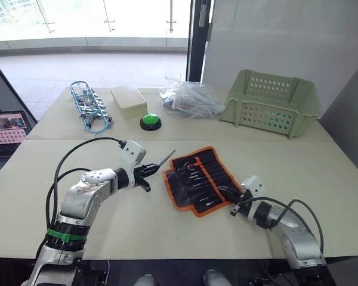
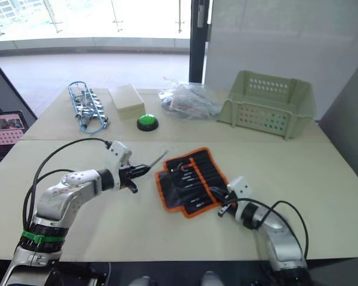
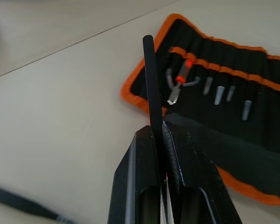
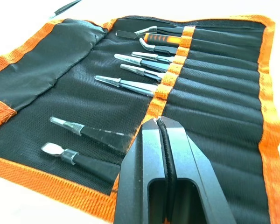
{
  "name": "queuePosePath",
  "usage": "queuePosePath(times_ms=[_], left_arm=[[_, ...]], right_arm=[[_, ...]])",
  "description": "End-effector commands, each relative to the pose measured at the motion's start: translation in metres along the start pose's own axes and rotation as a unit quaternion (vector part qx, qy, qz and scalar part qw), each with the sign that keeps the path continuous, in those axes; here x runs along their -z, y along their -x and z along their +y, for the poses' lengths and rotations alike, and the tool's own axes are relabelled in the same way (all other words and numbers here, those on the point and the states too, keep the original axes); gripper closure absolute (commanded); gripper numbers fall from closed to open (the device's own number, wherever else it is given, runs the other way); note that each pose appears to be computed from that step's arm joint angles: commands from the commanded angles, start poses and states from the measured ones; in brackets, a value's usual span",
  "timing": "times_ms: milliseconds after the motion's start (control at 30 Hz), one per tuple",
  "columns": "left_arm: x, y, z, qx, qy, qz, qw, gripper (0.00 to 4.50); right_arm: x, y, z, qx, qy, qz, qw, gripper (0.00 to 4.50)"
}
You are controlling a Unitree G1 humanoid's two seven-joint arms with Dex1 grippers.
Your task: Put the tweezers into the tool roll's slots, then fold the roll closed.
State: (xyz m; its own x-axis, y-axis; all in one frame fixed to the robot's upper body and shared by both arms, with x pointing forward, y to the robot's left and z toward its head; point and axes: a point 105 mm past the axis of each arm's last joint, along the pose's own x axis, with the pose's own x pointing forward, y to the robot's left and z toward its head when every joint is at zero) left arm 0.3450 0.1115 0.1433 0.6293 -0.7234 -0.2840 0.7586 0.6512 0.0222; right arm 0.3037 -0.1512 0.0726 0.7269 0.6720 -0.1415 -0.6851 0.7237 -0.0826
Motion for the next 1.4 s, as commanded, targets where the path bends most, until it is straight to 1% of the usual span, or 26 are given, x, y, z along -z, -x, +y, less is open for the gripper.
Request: queuePosePath(times_ms=[33,167,233,367,467,700,767,867,1167,1267,1400], left_arm=[[-0.015,-0.009,-0.024,0.071,-0.035,-0.001,0.997,4.44],[-0.002,-0.017,-0.033,0.108,-0.054,0.057,0.991,4.44],[-0.003,-0.02,-0.039,0.129,-0.061,0.066,0.988,4.44],[0.004,-0.029,-0.049,0.158,-0.095,0.098,0.978,4.44],[0.011,-0.033,-0.051,0.167,-0.117,0.118,0.972,4.44],[0.022,-0.036,-0.051,0.17,-0.123,0.15,0.966,4.44],[0.023,-0.04,-0.05,0.169,-0.128,0.152,0.965,4.44],[0.016,-0.049,-0.056,0.179,-0.134,0.142,0.964,4.44],[0.005,-0.076,-0.064,0.184,-0.153,0.125,0.963,4.44],[0.01,-0.084,-0.068,0.187,-0.161,0.122,0.961,4.44],[0.016,-0.097,-0.08,0.202,-0.173,0.116,0.957,4.44]], right_arm=[[0.002,0.005,0.008,0.002,-0.009,0.008,1.0,4.5],[0.003,0.004,0.018,0.009,-0.017,0.006,1.0,4.5],[0.004,0.003,0.024,0.01,-0.019,0.006,1.0,4.5],[0.014,0.003,0.026,0.021,-0.028,0.02,0.999,4.5],[0.016,0.003,0.026,0.023,-0.029,0.024,0.999,4.5],[0.017,0.002,0.023,0.027,-0.03,0.027,0.999,4.5],[0.017,0.001,0.024,0.025,-0.03,0.028,0.999,4.5],[0.018,0.001,0.025,0.02,-0.03,0.031,0.999,4.5],[0.021,0.004,0.019,0.02,-0.023,0.038,0.999,4.5],[0.022,0.004,0.019,0.018,-0.022,0.038,0.999,4.5],[0.02,0.002,0.02,0.015,-0.021,0.036,0.999,4.5]])
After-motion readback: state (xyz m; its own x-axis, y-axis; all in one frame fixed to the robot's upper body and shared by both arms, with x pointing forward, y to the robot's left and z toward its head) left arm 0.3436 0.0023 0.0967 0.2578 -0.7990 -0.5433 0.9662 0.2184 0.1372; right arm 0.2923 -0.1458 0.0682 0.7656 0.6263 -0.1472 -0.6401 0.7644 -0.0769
